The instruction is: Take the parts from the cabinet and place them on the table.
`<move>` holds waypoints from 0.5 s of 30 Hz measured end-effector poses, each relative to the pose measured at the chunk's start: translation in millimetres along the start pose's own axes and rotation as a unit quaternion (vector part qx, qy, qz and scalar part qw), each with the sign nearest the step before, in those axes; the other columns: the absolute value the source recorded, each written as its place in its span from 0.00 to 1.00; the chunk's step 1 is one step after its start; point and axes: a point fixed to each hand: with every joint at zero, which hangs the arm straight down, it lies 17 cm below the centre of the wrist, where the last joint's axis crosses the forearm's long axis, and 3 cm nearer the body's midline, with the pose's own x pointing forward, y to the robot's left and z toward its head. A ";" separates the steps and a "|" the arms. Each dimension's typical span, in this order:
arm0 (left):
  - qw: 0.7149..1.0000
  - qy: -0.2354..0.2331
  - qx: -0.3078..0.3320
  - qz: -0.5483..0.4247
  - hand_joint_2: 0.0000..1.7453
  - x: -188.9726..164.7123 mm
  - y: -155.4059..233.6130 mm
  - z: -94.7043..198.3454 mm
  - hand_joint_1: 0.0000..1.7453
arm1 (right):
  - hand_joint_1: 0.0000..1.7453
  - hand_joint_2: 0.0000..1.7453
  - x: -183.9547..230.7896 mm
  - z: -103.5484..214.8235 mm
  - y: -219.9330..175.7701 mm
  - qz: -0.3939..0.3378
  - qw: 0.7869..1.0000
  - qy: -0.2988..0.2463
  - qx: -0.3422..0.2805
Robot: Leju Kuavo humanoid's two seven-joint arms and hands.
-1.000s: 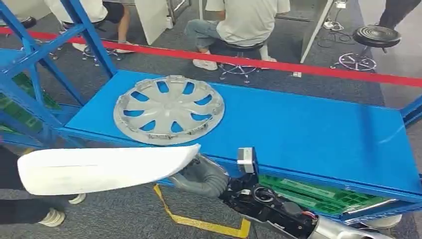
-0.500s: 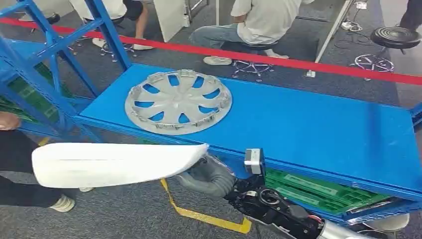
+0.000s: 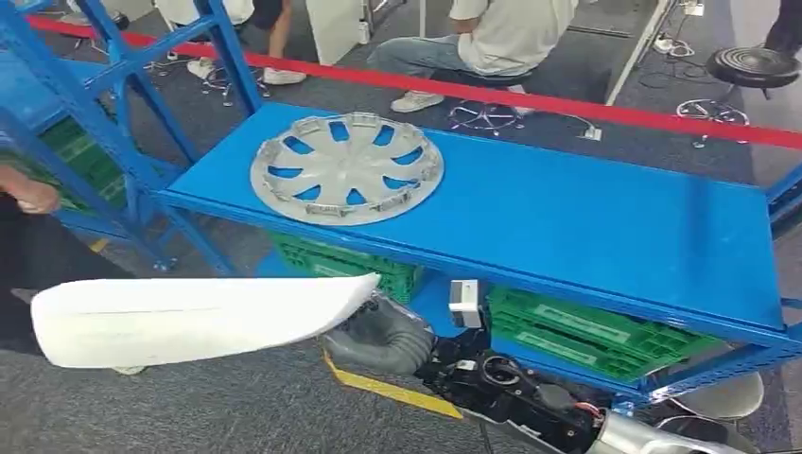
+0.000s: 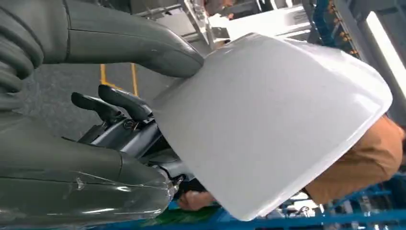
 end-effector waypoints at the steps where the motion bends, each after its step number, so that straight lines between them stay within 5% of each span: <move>1: 1.000 0.000 0.000 0.000 1.00 0.1 -0.1 0.0 0.00 | 1.00 1.00 -0.1 0.3 -0.1 0.000 1.000 0.000 0.000; 15: 1.000 -0.001 0.003 0.001 1.00 -3.7 2.4 -0.3 0.00 | 1.00 1.00 -1.1 2.2 0.5 -0.003 1.000 0.001 -0.003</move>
